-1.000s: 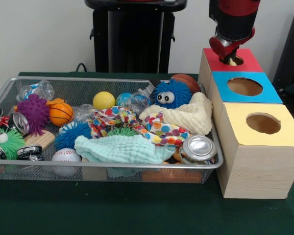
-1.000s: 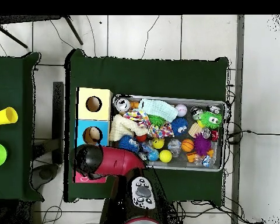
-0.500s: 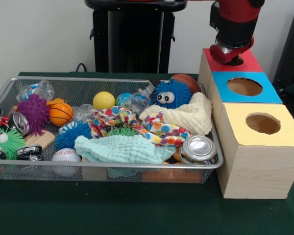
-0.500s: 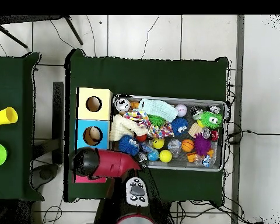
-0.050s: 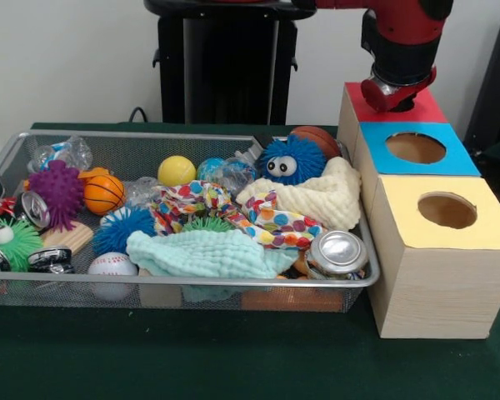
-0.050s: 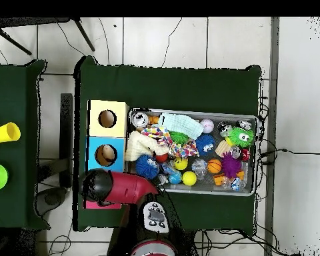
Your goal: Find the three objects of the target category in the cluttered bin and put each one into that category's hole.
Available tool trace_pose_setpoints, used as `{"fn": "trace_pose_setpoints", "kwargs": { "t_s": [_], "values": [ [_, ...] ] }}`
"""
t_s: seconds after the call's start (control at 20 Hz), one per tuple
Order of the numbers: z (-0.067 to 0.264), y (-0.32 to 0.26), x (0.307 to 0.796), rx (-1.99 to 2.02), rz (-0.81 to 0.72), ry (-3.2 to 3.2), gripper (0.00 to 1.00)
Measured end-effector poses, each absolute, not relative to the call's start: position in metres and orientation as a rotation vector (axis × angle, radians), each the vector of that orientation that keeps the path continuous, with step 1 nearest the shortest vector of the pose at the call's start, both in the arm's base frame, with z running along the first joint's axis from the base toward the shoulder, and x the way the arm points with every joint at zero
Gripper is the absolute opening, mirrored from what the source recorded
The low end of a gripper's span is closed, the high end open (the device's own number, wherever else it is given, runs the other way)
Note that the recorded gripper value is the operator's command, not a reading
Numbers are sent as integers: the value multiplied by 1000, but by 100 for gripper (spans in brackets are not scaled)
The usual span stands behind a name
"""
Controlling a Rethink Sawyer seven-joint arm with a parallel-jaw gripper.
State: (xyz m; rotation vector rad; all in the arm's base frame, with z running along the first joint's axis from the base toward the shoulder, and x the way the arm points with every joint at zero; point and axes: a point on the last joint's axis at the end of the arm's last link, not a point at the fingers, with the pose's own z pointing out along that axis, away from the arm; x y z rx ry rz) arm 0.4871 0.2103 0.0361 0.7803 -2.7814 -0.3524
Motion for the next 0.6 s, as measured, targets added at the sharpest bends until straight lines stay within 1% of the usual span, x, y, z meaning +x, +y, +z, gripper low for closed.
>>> {"fn": "trace_pose_setpoints", "kwargs": {
  "t_s": [0.6],
  "values": [
    [37,206,487,727,-365,-2788,100]
  ]
}}
